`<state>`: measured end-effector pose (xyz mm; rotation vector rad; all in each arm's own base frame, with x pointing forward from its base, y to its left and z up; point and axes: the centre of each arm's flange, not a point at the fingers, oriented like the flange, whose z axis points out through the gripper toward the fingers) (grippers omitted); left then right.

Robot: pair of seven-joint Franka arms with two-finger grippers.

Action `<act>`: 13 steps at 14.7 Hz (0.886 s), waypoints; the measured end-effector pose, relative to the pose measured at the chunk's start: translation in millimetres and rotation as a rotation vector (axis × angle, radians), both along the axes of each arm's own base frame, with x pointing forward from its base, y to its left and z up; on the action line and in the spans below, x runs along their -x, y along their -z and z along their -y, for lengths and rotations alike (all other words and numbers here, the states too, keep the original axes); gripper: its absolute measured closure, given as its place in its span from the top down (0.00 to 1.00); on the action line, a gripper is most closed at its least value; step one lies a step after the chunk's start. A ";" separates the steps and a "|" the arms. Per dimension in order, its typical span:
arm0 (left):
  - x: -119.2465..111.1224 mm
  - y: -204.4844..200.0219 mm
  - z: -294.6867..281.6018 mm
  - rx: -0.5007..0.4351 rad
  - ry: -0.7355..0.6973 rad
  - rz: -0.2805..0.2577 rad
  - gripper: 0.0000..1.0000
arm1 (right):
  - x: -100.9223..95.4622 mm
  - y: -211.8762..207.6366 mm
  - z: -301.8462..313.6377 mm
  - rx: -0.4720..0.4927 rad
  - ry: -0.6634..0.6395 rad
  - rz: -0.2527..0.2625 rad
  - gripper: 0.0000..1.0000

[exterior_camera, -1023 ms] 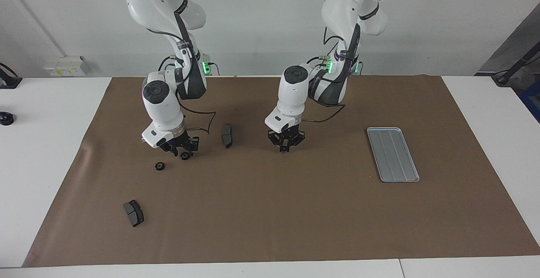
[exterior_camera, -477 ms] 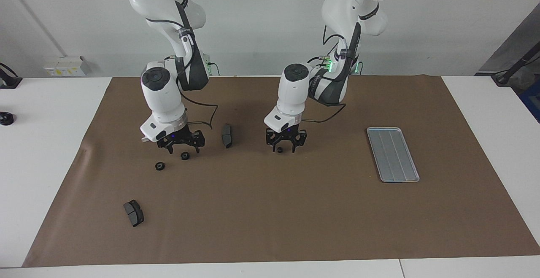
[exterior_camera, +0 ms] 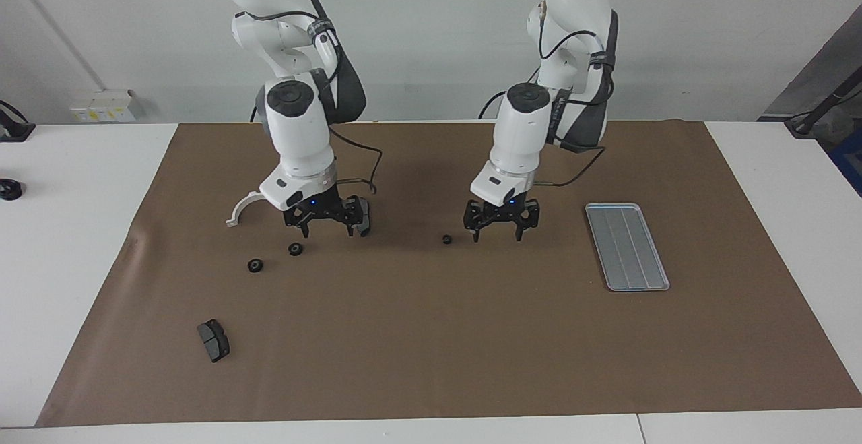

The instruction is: Place bearing gear from tray to pile

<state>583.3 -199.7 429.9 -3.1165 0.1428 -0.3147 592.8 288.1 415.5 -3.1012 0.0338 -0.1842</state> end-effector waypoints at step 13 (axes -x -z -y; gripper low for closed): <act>16.7 -139.9 -167.1 0.061 0.061 -0.091 1.00 | 39.0 110.7 -135.9 0.030 -0.026 -0.074 1.00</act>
